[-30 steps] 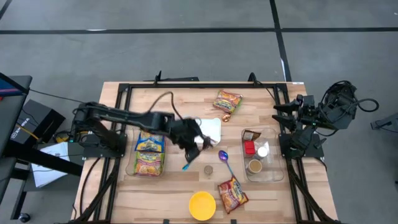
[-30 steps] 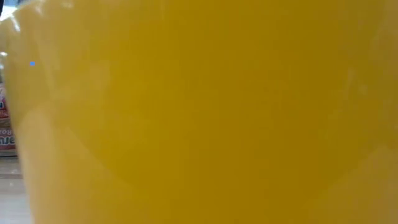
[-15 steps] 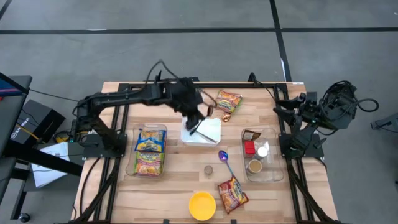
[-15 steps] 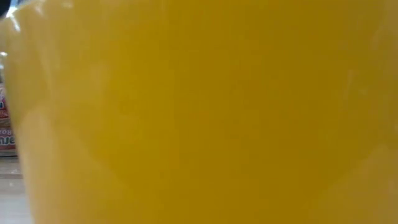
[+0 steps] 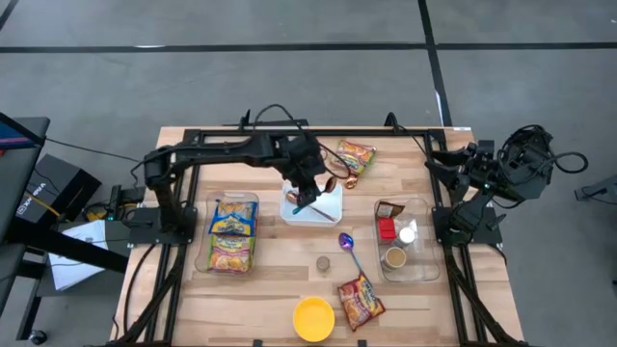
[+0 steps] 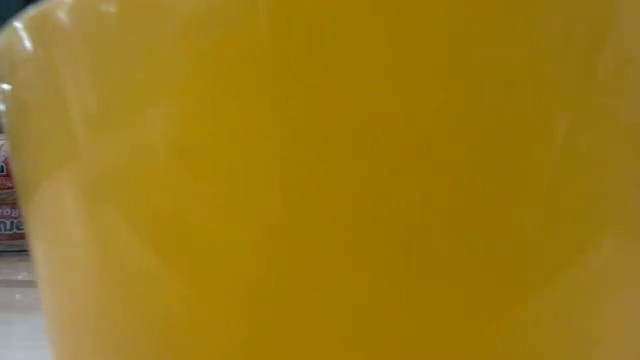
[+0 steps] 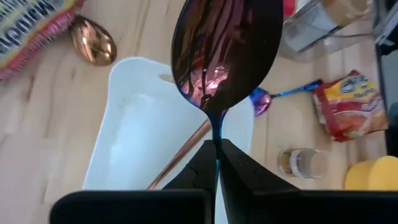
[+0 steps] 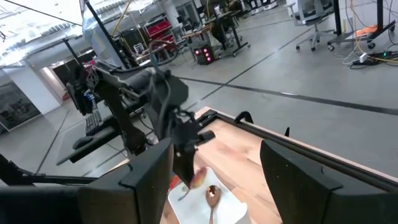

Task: Pick & Place Food Item
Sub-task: Put the left violet spoon into the white bin

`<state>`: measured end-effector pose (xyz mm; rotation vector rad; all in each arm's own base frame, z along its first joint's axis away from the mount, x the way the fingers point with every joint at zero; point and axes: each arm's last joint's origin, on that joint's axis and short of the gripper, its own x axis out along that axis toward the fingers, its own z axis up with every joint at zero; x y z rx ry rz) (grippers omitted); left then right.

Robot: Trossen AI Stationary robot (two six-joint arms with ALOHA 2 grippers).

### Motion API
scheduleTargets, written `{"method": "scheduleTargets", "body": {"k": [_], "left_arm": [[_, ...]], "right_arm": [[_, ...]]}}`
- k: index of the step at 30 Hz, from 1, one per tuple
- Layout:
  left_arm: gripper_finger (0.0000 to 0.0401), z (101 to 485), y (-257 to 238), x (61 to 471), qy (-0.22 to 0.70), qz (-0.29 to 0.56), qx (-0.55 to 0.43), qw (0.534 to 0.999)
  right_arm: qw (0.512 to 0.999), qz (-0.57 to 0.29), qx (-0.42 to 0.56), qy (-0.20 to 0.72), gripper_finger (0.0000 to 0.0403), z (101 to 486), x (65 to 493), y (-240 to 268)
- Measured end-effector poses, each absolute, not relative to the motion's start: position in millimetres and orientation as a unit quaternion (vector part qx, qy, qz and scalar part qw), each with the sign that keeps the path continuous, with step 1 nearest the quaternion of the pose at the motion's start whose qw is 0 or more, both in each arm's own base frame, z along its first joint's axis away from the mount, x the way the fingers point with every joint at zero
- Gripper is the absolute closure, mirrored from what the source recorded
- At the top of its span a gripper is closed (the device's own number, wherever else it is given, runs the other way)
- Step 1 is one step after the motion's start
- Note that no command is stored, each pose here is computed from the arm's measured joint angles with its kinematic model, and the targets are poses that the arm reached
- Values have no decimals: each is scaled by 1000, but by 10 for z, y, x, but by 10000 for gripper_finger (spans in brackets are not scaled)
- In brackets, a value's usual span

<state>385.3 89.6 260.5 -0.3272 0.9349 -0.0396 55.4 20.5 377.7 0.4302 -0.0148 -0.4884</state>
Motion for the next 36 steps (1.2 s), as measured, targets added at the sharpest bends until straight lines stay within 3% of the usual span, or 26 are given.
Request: {"method": "scheduleTargets", "body": {"k": [11, 31, 36], "left_arm": [[399, 2198, 955, 3989, 493, -13, -172, 853], [397, 2140, 968, 4002, 498, -5, -184, 848], [369, 2133, 951, 3997, 505, 11, -183, 843]], "right_arm": [[945, -246, 213, -12, 168, 3778, 551, 200], [947, -252, 198, -8, 168, 3763, 546, 193], [947, -252, 198, -8, 168, 3763, 546, 193]]}}
